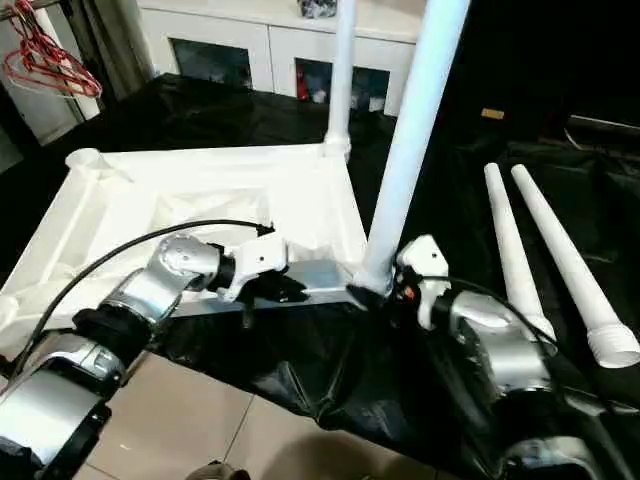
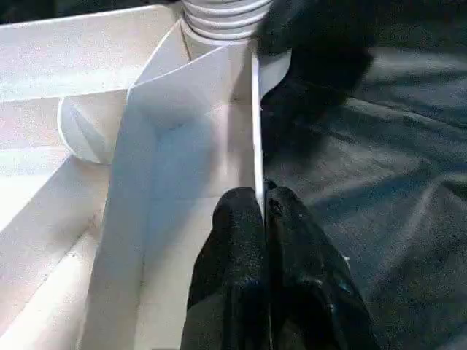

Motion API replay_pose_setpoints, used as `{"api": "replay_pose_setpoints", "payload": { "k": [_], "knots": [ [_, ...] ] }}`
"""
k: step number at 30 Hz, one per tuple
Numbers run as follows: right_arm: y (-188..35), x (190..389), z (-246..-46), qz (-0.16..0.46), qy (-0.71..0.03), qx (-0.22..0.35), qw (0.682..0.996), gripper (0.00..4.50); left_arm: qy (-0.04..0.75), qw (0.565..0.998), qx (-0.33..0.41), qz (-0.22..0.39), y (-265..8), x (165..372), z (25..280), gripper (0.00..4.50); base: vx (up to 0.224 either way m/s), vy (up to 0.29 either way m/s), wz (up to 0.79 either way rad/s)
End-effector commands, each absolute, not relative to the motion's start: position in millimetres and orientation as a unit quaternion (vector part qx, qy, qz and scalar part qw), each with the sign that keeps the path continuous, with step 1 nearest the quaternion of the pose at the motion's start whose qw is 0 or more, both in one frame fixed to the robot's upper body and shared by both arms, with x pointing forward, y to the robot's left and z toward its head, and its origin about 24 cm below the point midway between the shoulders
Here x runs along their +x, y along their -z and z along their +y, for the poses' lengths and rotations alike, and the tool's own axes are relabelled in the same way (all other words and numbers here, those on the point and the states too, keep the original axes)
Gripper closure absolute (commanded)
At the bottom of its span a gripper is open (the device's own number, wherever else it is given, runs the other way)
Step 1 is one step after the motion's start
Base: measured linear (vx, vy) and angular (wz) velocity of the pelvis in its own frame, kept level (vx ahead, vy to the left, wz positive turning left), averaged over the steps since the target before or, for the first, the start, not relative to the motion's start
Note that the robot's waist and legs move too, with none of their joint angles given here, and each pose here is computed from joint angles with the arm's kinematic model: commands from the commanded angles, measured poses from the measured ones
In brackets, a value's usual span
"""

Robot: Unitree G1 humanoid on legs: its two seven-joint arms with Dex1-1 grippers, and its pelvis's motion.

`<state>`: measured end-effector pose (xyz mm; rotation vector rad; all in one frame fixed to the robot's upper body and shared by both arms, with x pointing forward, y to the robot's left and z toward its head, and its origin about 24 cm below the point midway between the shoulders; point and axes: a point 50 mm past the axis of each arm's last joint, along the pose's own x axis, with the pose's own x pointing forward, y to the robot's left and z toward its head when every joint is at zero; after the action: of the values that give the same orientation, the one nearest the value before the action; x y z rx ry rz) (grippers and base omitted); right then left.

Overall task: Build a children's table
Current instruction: Rotate leg to tighten

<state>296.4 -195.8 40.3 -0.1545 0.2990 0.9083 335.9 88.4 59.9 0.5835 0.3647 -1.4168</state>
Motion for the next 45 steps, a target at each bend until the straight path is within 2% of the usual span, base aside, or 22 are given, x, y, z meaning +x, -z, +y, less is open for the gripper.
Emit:
{"api": "replay_pose_setpoints", "payload": {
  "k": [1, 4, 13, 18, 26, 27, 28, 33, 35, 37, 39, 40, 42, 45],
  "knots": [
    [-43.6, 293.7, -191.4, 0.15, -0.471, -0.074, 0.866, 0.76, 0.653, 0.687, 0.275, 0.162, -60.7, 333.2, 87.4, 4.5, 0.0, 0.0, 0.0],
    [-46.1, 296.3, -192.7, 0.154, -0.481, -0.09, 0.858, 0.76, 0.655, 0.682, 0.281, 0.166, -60.4, 333.5, 92.0, 4.5, 0.0, 0.0, 0.0],
    [-52.5, 300.9, -185.8, 0.142, -0.499, -0.078, 0.851, 1.62, 0.656, 0.682, 0.275, 0.17, -58.9, 332.4, 95.8, 4.5, 0.0, 0.0, 0.0],
    [-49.3, 298.7, -182.9, 0.15, -0.508, -0.071, 0.845, 1.74, 0.655, 0.683, 0.271, 0.175, -57.6, 332.0, 97.0, 4.5, 0.0, 0.0, 0.0],
    [-40.9, 298.1, -181.3, 0.162, -0.48, -0.039, 0.861, 1.75, 0.627, 0.713, 0.255, 0.18, -55.8, 336.9, 94.7, 4.5, 0.0, 0.0, 0.0],
    [-37.0, 299.4, -180.1, 0.165, -0.46, -0.033, 0.872, 1.75, 0.612, 0.729, 0.249, 0.179, -56.1, 339.8, 91.9, 4.5, 0.0, 0.0, 0.0],
    [-25.9, 303.9, -175.3, 0.169, -0.39, -0.023, 0.905, 1.75, 0.57, 0.764, 0.245, 0.175, -56.9, 347.1, 82.9, 4.5, 0.0, 0.0, 0.0],
    [-10.8, 310.7, -160.6, 0.176, -0.283, 0.01, 0.943, 1.76, 0.528, 0.797, 0.24, 0.168, -57.6, 352.9, 64.0, 4.5, 0.0, 0.0, 0.0],
    [-3.6, 317.1, -142.5, 0.183, -0.222, 0.035, 0.957, 1.76, 0.52, 0.802, 0.241, 0.165, -57.9, 352.5, 47.8, 4.5, 0.0, 0.0, 0.0],
    [-3.2, 319.6, -137.1, 0.179, -0.204, 0.031, 0.962, 1.76, 0.525, 0.8, 0.241, 0.162, -58.2, 351.5, 43.9, 4.5, 0.0, 0.0, 0.0],
    [-4.7, 322.3, -121.7, 0.17, -0.209, 0.029, 0.963, 1.76, 0.533, 0.796, 0.238, 0.158, -58.8, 349.4, 36.8, 4.5, 0.0, 0.0, 0.0],
    [-7.0, 323.3, -112.7, 0.163, -0.225, 0.051, 0.959, 1.76, 0.537, 0.794, 0.237, 0.157, -58.7, 348.5, 33.6, 4.5, 0.0, 0.0, 0.0],
    [-8.3, 323.5, -110.3, 0.16, -0.233, 0.067, 0.957, 1.2, 0.539, 0.793, 0.237, 0.156, -58.5, 348.1, 33.0, 4.5, 0.0, 0.0, 0.0],
    [-14.2, 326.9, -111.7, 0.146, -0.236, 0.082, 0.957, 0.96, 0.553, 0.783, 0.237, 0.155, -56.1, 345.2, 33.8, 4.5, 0.0, 0.0, 0.0]
  ]
}}
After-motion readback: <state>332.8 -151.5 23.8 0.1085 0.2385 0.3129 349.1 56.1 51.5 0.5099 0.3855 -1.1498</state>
